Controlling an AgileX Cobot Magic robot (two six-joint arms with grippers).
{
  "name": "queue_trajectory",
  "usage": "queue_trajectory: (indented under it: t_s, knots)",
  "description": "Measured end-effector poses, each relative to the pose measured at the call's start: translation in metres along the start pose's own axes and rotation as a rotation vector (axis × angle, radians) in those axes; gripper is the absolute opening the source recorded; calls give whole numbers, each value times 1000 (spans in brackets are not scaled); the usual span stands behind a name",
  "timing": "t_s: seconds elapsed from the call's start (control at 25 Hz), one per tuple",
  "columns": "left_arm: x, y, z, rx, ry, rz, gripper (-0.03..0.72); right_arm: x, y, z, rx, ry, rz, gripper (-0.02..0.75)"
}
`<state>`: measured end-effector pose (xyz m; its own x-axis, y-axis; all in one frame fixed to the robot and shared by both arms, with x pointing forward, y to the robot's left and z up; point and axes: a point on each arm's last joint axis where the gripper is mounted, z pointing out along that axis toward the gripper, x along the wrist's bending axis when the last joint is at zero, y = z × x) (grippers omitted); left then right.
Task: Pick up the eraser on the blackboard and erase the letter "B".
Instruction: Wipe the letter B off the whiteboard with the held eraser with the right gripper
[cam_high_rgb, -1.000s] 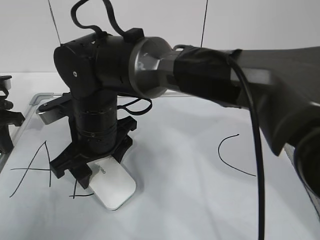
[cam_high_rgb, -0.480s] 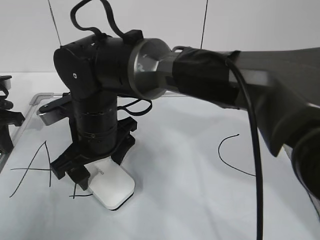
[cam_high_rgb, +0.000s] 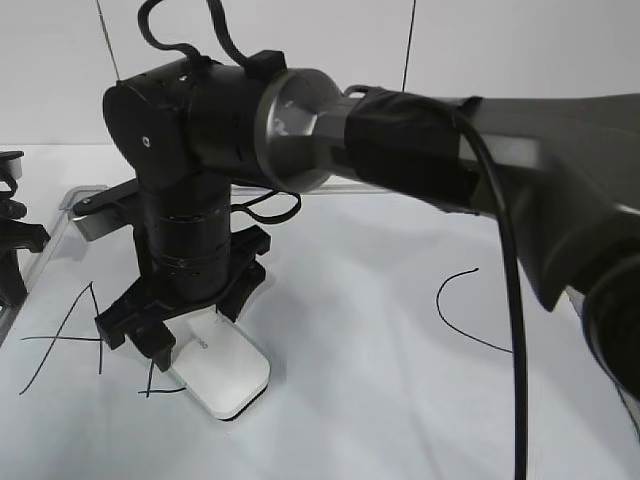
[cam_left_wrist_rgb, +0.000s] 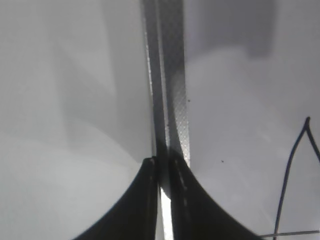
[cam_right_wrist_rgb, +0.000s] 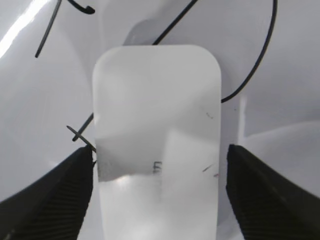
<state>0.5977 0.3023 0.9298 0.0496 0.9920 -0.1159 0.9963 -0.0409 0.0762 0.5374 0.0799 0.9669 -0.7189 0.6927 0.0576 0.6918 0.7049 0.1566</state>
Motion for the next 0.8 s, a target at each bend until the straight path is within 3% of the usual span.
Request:
queue_trajectory:
  t_s: [0.8]
  knots:
    - [0,0,0,2,0,0,20,0,0,0,0,0,0,644]
